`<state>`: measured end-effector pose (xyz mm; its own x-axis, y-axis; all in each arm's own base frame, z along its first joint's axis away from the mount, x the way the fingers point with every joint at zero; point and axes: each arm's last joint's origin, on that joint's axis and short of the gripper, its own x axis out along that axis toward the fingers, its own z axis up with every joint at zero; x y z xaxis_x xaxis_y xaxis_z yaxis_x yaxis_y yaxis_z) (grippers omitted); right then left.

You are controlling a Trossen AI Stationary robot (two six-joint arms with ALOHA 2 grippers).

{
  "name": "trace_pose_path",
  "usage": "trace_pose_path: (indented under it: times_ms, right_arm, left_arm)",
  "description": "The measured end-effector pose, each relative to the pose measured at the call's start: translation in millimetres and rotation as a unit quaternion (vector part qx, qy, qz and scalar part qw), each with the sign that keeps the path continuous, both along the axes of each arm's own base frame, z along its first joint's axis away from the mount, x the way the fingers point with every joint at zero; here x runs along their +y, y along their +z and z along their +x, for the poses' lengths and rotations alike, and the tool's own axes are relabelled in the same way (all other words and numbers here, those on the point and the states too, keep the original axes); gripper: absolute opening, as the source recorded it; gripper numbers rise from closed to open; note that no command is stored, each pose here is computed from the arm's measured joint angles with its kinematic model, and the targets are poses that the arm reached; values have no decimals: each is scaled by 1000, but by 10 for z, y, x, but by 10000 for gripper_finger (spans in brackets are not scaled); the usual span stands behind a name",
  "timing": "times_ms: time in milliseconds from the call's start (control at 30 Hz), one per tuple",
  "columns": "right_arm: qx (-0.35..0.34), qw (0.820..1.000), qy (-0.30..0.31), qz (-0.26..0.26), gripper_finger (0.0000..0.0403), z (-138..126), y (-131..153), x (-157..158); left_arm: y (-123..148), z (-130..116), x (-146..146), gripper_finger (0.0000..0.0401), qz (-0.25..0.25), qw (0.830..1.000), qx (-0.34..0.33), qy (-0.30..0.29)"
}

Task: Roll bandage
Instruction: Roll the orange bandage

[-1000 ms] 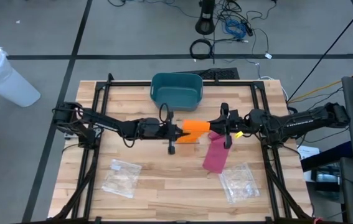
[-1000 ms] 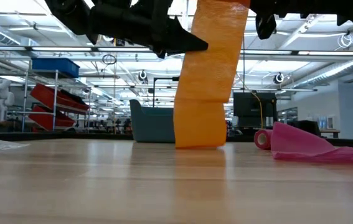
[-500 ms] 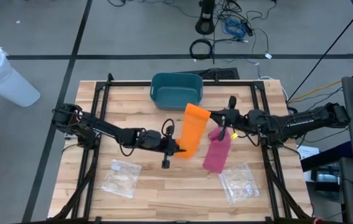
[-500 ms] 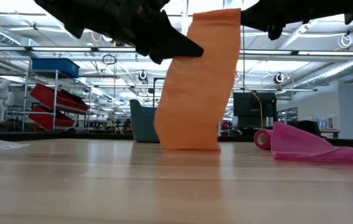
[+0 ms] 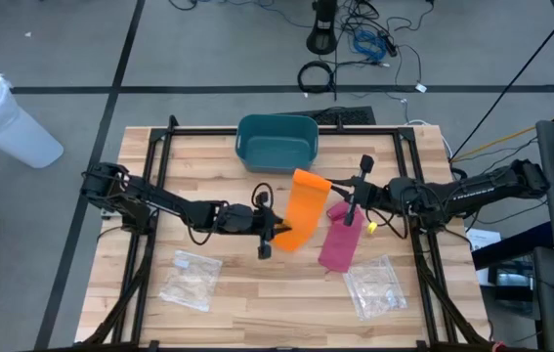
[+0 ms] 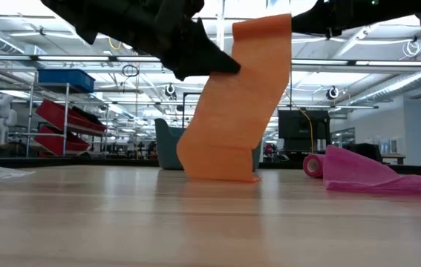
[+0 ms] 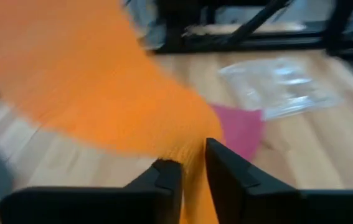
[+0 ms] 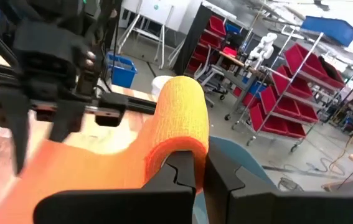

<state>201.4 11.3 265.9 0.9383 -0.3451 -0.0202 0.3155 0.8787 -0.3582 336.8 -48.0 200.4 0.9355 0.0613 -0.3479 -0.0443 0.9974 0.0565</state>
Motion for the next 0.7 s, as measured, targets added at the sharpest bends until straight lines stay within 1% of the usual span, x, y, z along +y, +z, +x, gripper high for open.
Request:
trace_pose_path:
  times_ms: [100, 200, 267, 400, 433, 500, 567, 633, 700]
  right_arm:
    - [7, 1000, 9, -16, 0, -40, 16, 33]
    - [17, 999, 16, -24, 0, -86, 23, 54]
    - [19, 1000, 18, -13, 0, -119, 28, 58]
    - [33, 999, 25, 6, 0, -186, 15, 51]
    - [35, 999, 34, 8, 0, -198, 16, 54]
    - [35, 997, 68, 13, 0, -218, 25, 70]
    - [22, 993, 115, 27, 0, -230, 52, 96]
    - [5, 984, 170, 48, 0, -242, 87, 126]
    - [-4, 977, 206, 61, 0, -248, 107, 147]
  left_arm:
    - [-44, -24, 35, 109, -1, 999, 26, 23]
    - [-12, -62, 41, 127, 1, 999, 37, 22]
    - [52, -103, 58, 132, 3, 999, 38, 23]
    - [281, -197, 73, 134, 16, 1000, 7, 18]
    - [339, -215, 74, 134, 22, 1000, -4, 15]
    - [431, -237, 97, 134, 36, 999, -26, 12]
    - [487, -222, 124, 134, 50, 997, -51, 5]
    - [532, -203, 135, 135, 56, 995, -77, -22]
    - [578, -175, 137, 135, 52, 991, -111, -53]
